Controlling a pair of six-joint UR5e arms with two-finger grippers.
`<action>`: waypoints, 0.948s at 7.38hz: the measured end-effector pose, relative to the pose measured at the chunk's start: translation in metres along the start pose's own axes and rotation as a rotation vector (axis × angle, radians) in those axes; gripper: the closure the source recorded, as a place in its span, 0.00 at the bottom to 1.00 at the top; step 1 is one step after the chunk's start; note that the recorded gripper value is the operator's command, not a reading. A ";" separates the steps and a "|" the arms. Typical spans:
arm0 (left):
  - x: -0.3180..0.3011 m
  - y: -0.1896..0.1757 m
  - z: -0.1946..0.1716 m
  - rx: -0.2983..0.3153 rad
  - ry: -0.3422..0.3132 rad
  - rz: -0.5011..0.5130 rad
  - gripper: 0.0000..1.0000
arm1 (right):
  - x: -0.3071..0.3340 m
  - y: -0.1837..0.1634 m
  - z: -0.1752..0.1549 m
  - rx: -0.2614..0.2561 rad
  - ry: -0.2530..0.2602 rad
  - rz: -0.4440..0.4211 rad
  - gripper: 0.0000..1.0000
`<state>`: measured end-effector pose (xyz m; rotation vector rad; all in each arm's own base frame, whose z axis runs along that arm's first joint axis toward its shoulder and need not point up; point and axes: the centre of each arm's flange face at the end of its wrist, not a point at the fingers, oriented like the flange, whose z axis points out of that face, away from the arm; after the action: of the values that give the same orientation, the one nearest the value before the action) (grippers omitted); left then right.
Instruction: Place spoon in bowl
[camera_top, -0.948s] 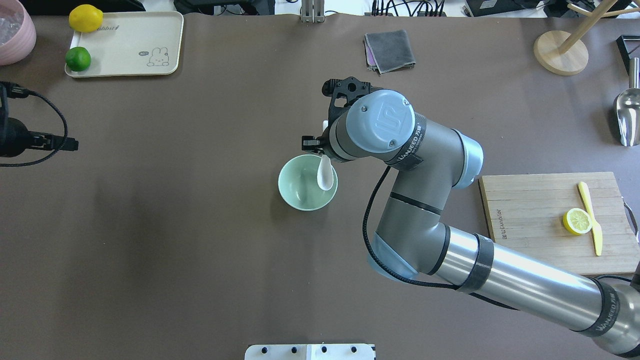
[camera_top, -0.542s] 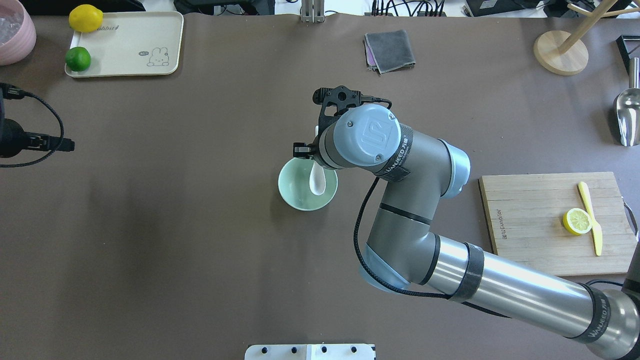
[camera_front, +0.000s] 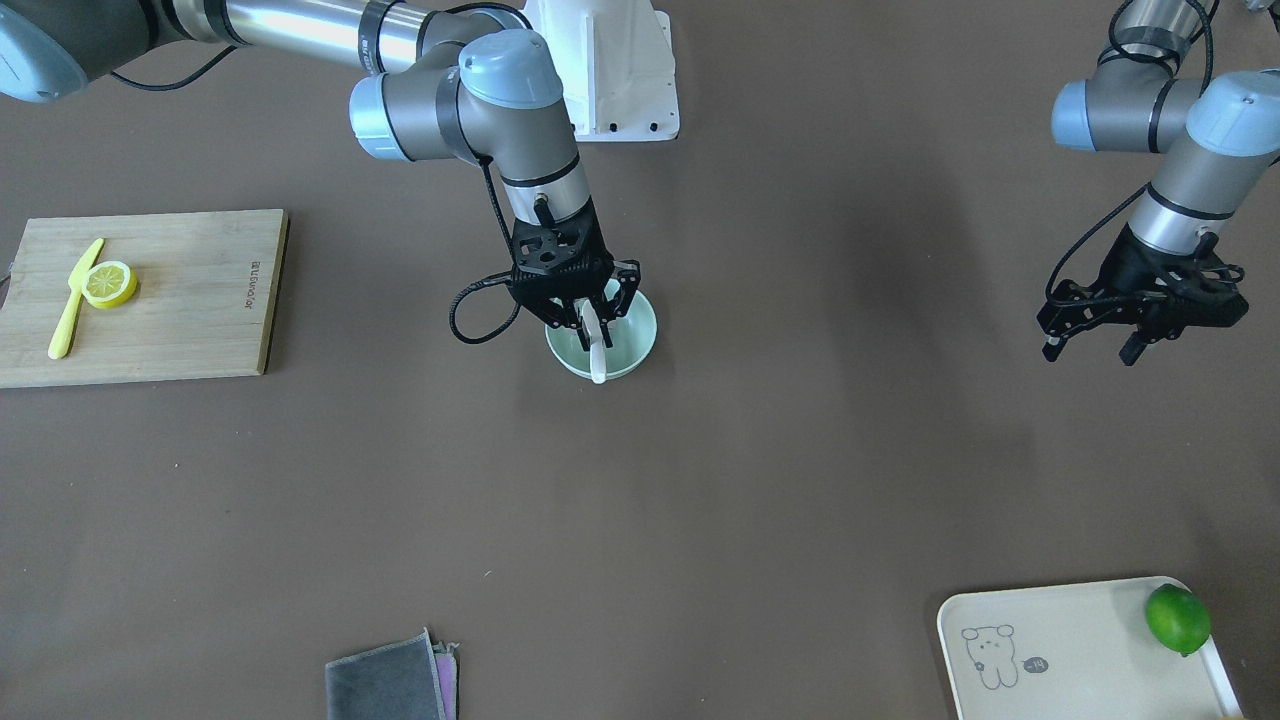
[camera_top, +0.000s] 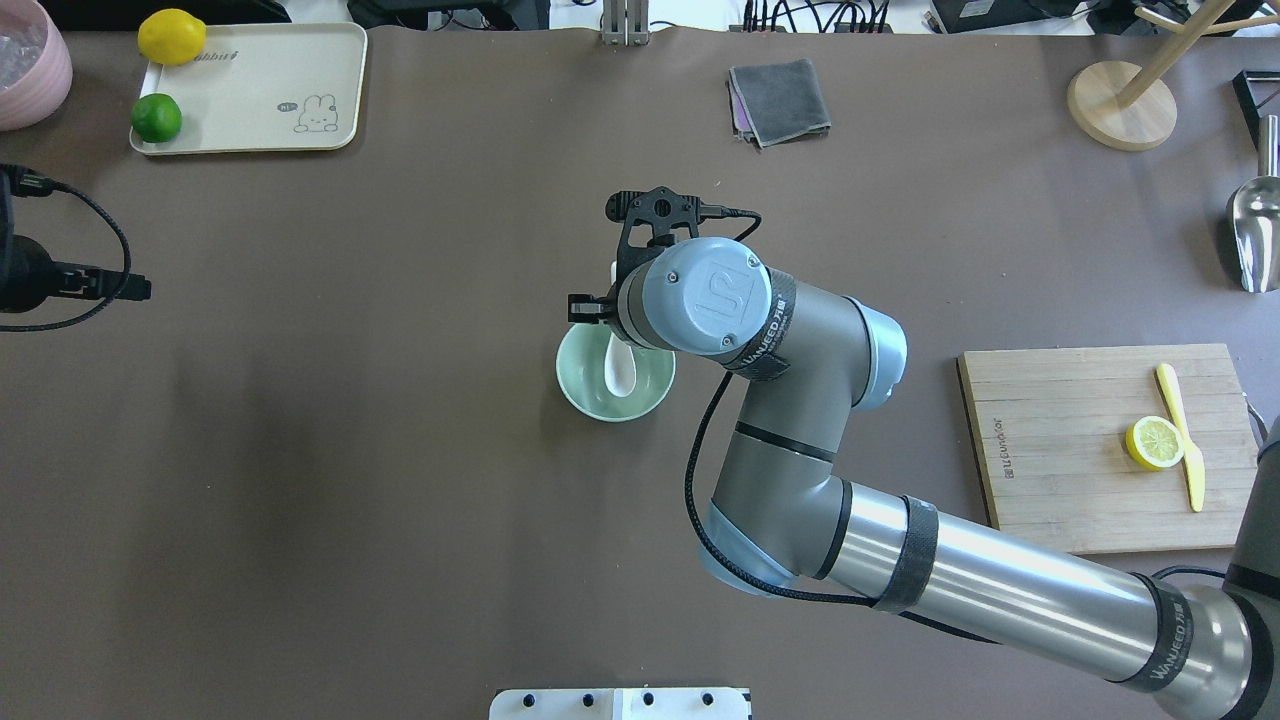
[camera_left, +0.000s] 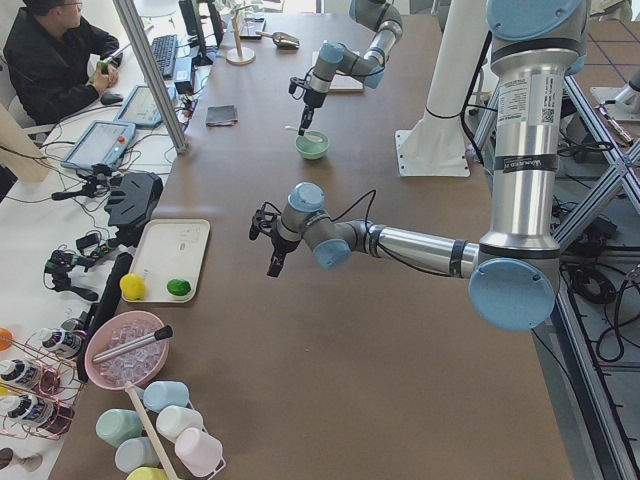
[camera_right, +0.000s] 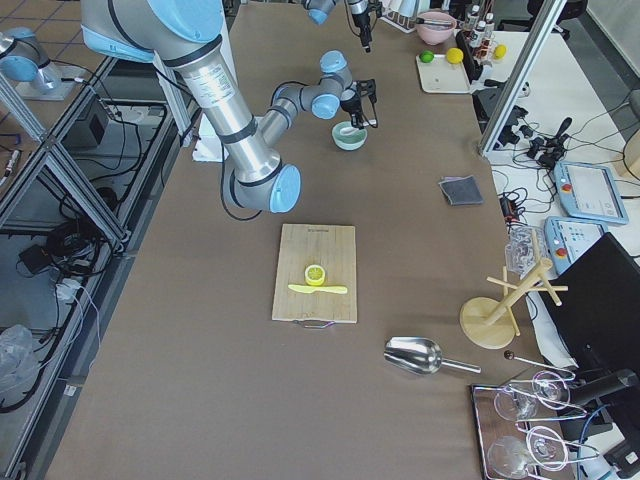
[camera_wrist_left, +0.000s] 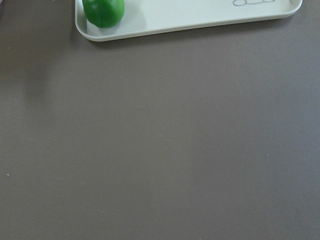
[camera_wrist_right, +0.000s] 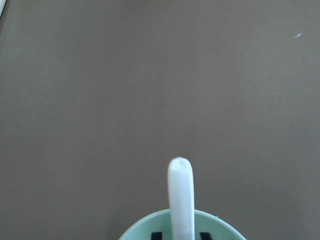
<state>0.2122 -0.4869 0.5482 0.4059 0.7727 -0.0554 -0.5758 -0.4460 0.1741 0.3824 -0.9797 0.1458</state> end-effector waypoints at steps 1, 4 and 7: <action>0.000 0.000 0.001 0.000 0.000 0.000 0.02 | -0.002 -0.001 -0.001 0.001 -0.003 0.009 0.00; 0.002 0.000 -0.001 -0.003 0.008 0.002 0.02 | -0.008 -0.021 -0.019 -0.028 -0.023 0.060 0.00; -0.026 -0.007 -0.029 -0.020 0.046 0.064 0.02 | 0.051 -0.051 -0.070 -0.146 0.031 -0.002 0.00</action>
<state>0.1731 -0.4849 0.5454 0.4142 0.8047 0.0213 -0.4785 -0.4689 0.1693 0.2467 -0.9532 0.0771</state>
